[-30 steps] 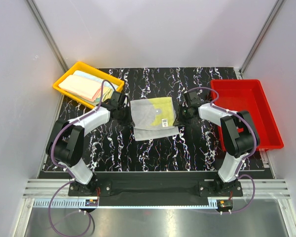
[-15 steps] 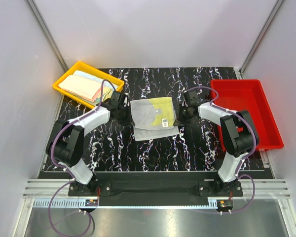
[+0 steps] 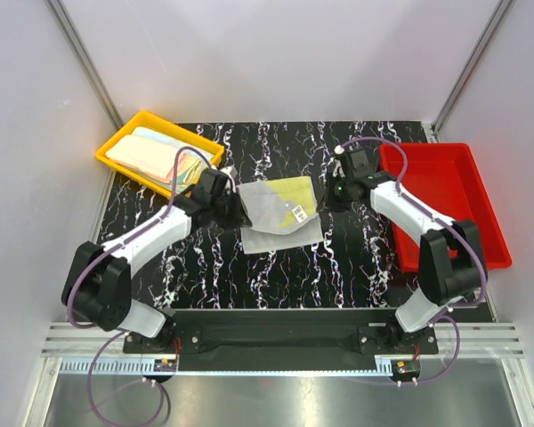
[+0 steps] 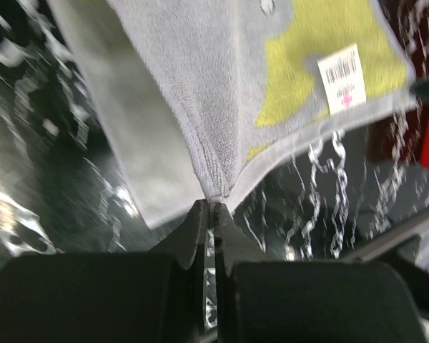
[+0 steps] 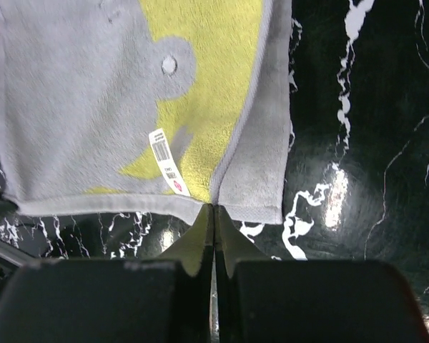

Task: Fold and stack the towels
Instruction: Fold the towel

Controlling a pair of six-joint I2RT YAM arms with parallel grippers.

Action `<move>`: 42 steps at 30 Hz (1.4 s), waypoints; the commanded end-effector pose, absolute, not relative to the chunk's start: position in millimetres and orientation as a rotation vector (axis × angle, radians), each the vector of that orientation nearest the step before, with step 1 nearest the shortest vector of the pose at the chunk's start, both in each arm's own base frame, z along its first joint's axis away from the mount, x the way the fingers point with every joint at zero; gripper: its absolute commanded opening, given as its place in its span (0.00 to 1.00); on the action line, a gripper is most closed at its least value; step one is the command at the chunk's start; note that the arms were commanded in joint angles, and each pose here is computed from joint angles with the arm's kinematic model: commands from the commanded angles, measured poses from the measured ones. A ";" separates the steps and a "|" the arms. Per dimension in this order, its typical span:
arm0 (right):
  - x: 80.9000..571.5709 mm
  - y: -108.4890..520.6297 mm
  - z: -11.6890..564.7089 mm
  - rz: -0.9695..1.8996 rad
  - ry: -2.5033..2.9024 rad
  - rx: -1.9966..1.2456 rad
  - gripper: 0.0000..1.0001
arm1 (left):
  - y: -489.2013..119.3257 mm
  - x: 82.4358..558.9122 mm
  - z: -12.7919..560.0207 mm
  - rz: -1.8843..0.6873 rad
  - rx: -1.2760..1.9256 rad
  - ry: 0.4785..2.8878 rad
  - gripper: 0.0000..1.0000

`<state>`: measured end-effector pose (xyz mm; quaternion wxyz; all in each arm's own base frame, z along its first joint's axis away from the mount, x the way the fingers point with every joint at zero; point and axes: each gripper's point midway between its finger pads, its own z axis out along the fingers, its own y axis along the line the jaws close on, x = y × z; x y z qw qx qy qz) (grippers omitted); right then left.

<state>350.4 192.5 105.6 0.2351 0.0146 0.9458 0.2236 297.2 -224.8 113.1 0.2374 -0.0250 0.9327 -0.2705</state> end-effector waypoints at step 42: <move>274.0 193.7 25.2 0.780 2.670 0.022 0.00 | -192.8 252.5 26.2 -0.437 -0.062 2.716 0.00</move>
